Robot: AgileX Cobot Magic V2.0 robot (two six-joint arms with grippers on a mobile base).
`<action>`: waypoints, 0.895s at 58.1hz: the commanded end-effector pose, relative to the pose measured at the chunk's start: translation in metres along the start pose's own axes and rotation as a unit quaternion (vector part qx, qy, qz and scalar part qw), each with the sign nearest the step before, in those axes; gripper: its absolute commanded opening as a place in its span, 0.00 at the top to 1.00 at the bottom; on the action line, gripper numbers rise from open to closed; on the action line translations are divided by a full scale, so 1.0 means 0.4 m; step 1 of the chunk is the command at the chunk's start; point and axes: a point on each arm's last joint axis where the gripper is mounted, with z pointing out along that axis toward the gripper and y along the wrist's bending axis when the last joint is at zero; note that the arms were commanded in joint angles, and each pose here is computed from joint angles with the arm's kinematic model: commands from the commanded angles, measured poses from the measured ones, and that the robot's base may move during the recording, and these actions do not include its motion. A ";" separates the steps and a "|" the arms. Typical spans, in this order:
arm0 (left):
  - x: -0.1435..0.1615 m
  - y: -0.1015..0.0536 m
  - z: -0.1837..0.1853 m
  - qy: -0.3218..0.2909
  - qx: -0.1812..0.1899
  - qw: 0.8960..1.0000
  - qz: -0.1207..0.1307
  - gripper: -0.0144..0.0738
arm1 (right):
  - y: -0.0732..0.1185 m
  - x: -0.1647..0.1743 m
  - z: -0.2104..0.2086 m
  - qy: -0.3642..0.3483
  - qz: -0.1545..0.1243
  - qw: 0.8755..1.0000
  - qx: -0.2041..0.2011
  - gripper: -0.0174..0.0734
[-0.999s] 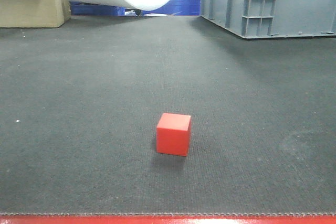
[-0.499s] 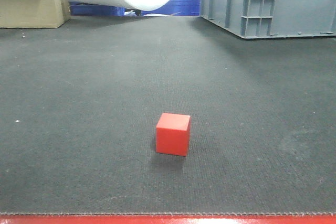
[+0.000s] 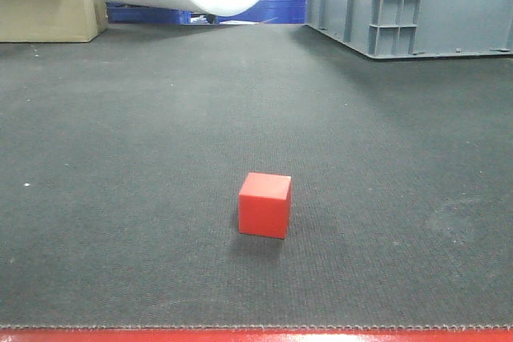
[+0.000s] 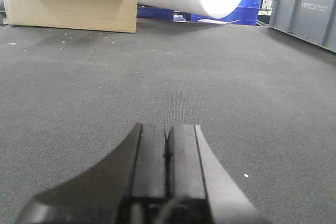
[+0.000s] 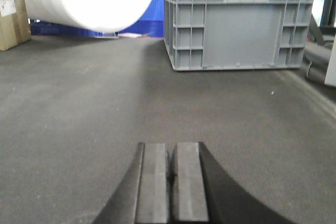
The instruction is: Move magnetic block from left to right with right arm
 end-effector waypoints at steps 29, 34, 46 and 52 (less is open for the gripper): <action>-0.011 -0.001 -0.001 -0.039 0.003 0.999 -0.004 0.97 | -0.001 -0.017 -0.005 -0.042 -0.001 0.999 0.004 0.75; -0.011 -0.001 -0.001 -0.039 0.003 0.999 -0.004 0.97 | -0.001 -0.017 -0.005 -0.042 -0.001 0.999 0.004 0.75; -0.011 -0.001 -0.001 -0.039 0.003 0.999 -0.004 0.97 | -0.001 -0.017 -0.005 -0.042 -0.001 0.999 0.004 0.75; -0.011 -0.001 -0.001 -0.039 0.003 0.999 -0.004 0.97 | -0.001 -0.017 -0.005 -0.042 -0.001 0.999 0.004 0.75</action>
